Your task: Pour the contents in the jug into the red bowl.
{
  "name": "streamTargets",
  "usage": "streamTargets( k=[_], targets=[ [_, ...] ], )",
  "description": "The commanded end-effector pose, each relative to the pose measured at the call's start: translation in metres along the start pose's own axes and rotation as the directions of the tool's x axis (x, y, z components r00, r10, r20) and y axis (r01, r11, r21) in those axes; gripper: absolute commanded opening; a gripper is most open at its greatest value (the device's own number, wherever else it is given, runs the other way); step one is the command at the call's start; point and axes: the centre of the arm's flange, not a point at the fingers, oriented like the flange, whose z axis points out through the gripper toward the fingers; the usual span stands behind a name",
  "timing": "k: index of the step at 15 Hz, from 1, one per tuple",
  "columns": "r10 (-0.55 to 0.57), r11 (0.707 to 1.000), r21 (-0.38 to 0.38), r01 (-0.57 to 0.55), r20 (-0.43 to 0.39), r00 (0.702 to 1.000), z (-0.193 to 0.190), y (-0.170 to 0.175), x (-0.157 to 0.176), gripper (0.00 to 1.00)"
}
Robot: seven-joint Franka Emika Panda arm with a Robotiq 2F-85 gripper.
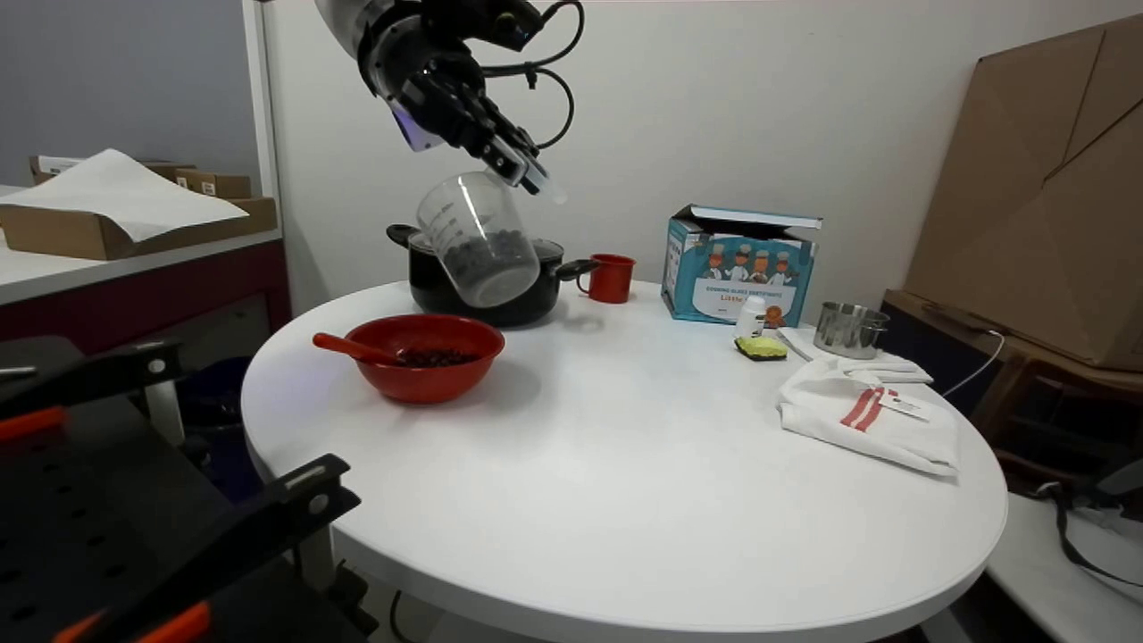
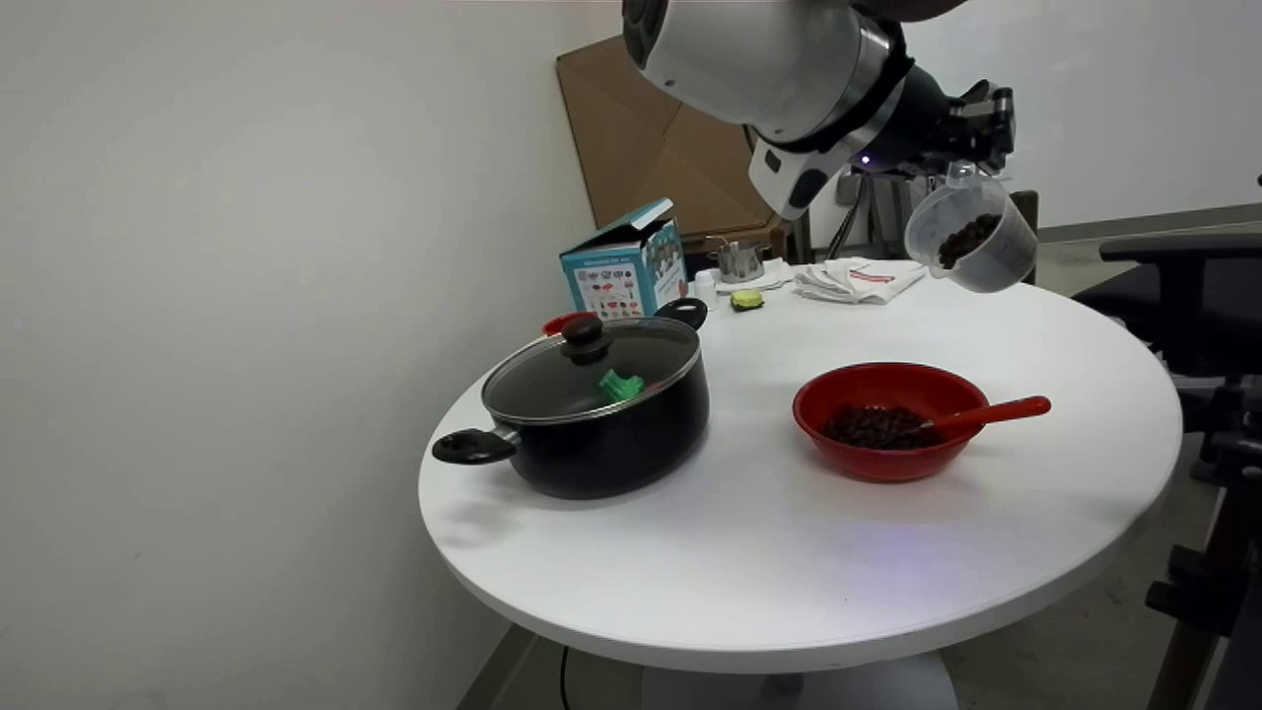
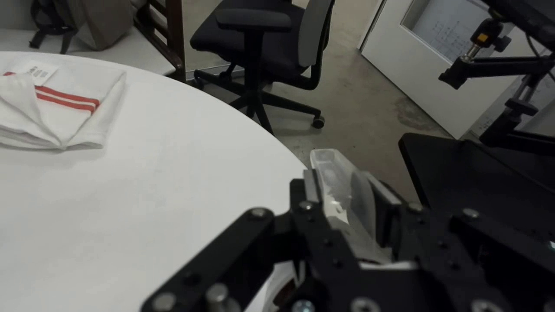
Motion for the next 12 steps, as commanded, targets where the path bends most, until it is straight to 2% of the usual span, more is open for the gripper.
streamTargets(
  k=[1,12],
  targets=[
    [0.02,1.0,-0.012,-0.019,0.088,0.996,-0.011,0.01,0.011,0.14],
    [0.063,0.996,-0.067,-0.051,0.191,0.98,-0.032,0.016,0.04,0.14]
  ],
)
